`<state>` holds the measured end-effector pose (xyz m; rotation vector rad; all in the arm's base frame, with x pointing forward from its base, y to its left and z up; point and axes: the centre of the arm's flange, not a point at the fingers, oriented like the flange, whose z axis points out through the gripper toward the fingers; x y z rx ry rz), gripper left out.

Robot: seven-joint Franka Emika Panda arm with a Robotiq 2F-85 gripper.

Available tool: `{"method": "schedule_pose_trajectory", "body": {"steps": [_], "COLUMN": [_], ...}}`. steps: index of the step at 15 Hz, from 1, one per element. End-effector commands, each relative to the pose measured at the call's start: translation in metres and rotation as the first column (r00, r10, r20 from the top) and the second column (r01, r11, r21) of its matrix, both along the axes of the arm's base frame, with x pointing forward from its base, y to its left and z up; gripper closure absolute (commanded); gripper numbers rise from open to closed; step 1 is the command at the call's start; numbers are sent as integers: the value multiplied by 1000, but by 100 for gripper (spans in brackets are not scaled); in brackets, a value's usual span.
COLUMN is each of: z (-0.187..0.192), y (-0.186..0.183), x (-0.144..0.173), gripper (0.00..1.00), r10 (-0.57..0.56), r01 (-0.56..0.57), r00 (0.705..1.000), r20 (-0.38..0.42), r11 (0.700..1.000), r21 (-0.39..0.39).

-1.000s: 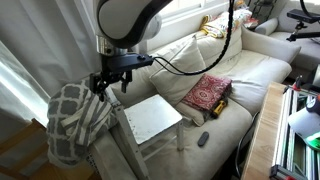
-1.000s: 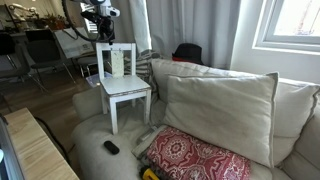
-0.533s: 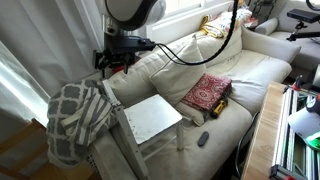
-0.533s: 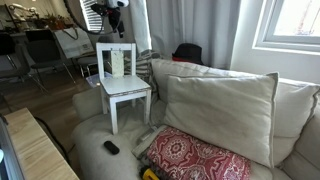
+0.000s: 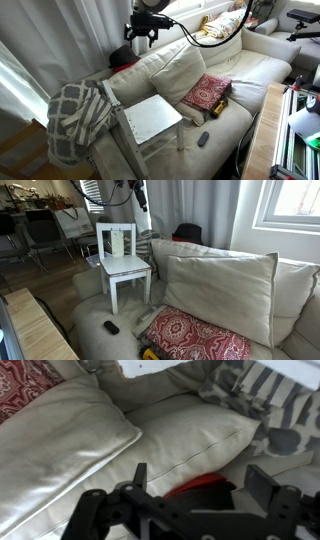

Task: Twist the chair then put the pillow behind

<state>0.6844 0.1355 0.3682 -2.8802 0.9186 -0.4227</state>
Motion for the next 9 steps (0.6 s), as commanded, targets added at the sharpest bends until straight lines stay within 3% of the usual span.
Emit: {"method": "schedule_pose_trajectory", "body": {"steps": [1, 2, 4, 9], "z": [-38, -18, -32, -34], "y": [-40, -32, -46, -43], "x": [-8, -1, -2, -2], "gripper": [0, 0, 0, 0], "r10": [-197, -110, -167, -181], "r01": [196, 109, 166, 179], "r00": [980, 994, 985, 983], "r20": [-22, -23, -32, -32], "r11": [979, 994, 985, 983], "r21": [-54, -32, -47, -44]}}
